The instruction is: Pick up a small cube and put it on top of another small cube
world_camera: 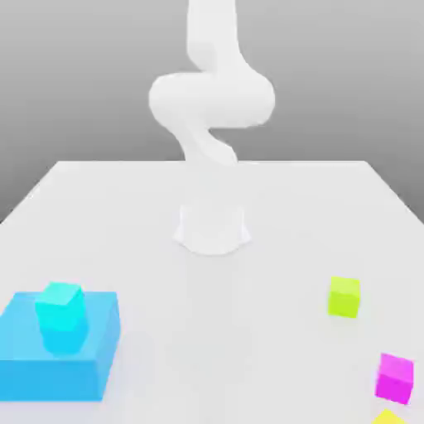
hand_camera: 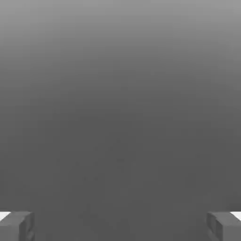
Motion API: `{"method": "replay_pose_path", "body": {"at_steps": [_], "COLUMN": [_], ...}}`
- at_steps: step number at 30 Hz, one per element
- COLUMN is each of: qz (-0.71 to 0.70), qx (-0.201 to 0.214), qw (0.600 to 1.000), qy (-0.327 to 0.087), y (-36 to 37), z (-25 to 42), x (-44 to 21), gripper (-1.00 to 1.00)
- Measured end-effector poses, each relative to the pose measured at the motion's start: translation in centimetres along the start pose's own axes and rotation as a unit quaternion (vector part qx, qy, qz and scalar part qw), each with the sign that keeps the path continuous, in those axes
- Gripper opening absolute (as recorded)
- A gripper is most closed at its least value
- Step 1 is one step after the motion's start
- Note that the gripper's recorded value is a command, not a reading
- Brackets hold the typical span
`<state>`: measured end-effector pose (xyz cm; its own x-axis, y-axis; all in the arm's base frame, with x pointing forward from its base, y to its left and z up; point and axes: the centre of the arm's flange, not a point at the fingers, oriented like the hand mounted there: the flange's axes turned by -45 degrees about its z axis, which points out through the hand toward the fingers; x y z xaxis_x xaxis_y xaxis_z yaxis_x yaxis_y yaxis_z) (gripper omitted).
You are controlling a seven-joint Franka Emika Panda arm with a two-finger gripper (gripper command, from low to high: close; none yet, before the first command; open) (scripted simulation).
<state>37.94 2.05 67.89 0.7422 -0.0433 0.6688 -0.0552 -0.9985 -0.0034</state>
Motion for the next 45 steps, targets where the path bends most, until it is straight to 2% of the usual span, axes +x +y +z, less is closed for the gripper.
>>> {"method": "replay_pose_path", "body": {"at_steps": [8, 16, 24, 30, 34, 35, 41, 45], "qz": [0.038, 0.071, 0.108, 0.145, 0.154, 0.153, 0.153, 0.154], "qx": [-0.047, -0.071, -0.072, -0.062, -0.059, -0.06, -0.059, -0.058], "qw": [0.993, 0.978, 0.954, 0.927, 0.921, 0.921, 0.921, 0.921], "qy": [-0.098, -0.185, -0.271, -0.34, -0.352, -0.353, -0.352, -0.352], "y": [-6.8, -13.3, -19.8, -24.5, -25.3, -25.3, -25.3, -25.4], "z": [14.5, 26.9, 35.4, 38.7, 42.2, 43.2, 43.7, 40.9], "x": [-2.4, -9.4, -19.7, -28.2, -32.3, -33.4, -33.9, -31.3], "gripper": [0.0, 0.0, 0.0, 0.0, 0.0, -1.0, -1.0, -1.0]}}
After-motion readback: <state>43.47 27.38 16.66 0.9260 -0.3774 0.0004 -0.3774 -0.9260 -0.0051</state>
